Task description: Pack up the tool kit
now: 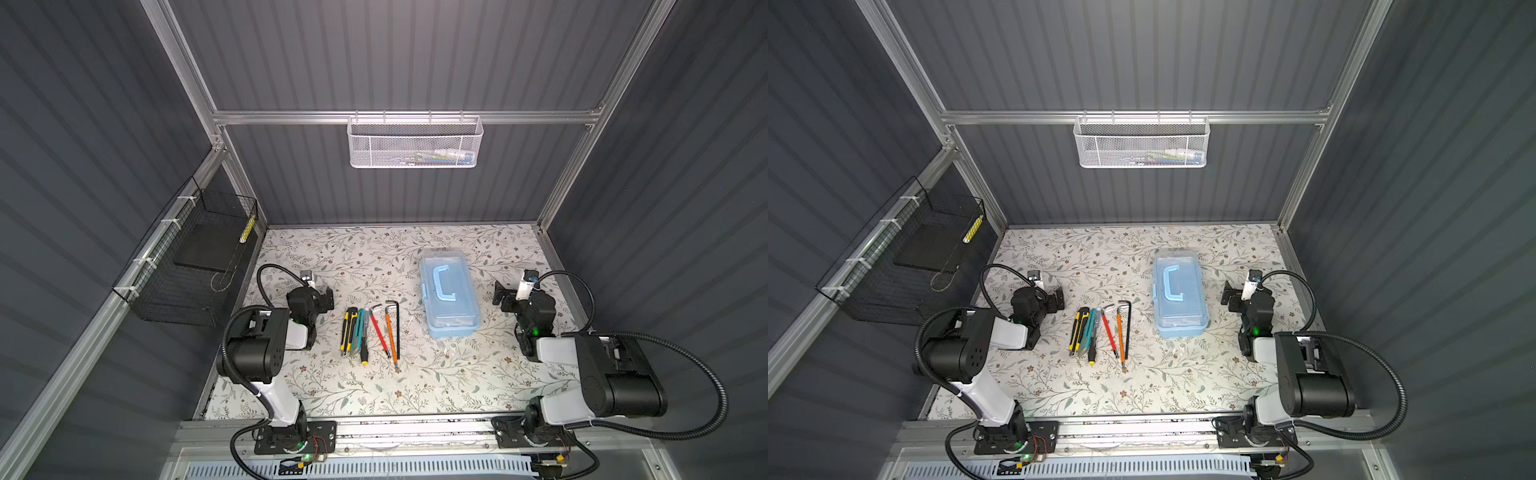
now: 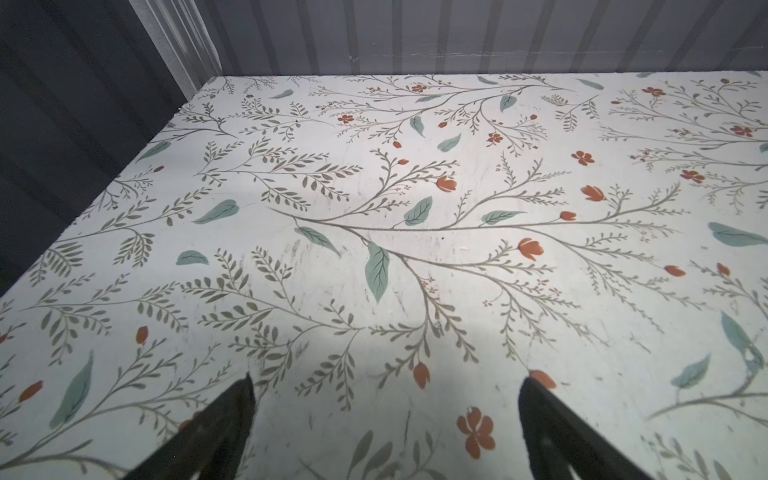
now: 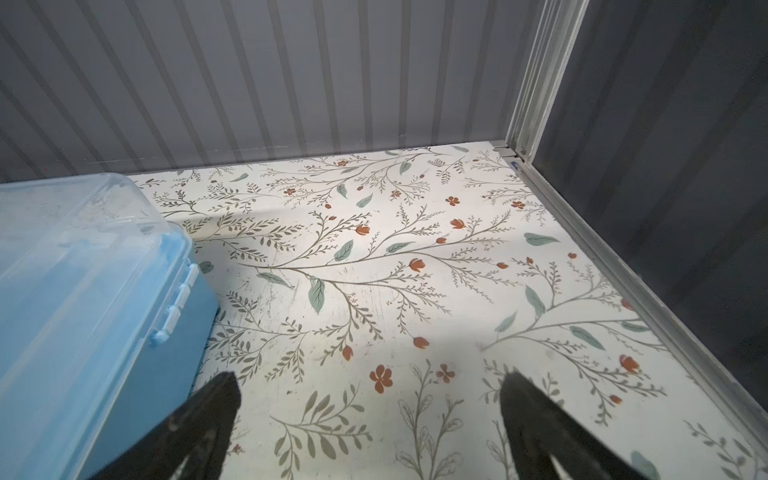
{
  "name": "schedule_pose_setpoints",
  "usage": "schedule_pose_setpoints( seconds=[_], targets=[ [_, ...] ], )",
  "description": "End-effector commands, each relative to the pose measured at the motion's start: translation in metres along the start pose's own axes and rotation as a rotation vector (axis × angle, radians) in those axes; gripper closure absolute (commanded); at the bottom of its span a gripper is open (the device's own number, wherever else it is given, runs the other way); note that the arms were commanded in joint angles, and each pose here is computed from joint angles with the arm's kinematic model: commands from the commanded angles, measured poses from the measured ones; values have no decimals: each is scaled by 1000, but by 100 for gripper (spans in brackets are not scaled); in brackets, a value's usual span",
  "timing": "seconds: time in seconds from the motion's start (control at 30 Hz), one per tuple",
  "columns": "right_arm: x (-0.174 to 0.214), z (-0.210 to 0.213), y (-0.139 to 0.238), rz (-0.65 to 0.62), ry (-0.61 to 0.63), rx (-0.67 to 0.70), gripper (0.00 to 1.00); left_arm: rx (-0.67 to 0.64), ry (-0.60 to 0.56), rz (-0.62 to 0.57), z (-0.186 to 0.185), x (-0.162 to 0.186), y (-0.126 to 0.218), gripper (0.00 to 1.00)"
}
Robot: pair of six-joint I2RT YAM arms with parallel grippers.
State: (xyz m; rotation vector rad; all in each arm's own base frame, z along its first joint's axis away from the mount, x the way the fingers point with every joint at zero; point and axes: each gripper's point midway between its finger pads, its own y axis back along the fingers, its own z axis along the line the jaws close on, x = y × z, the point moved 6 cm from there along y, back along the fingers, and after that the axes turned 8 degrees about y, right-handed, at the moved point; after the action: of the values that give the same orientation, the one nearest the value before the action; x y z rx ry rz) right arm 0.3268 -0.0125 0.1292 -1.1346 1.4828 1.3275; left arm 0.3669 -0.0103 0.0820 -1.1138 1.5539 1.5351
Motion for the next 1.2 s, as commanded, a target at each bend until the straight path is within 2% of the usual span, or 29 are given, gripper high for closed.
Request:
schedule_pose_setpoints(
  seconds=[0.0, 1.17],
  targets=[
    [-5, -2, 1, -17, 8, 0, 1, 8, -17, -8, 0, -3, 5, 0],
    [-5, -5, -1, -5, -17, -21, 1, 9, -18, -10, -1, -4, 4, 0]
  ],
)
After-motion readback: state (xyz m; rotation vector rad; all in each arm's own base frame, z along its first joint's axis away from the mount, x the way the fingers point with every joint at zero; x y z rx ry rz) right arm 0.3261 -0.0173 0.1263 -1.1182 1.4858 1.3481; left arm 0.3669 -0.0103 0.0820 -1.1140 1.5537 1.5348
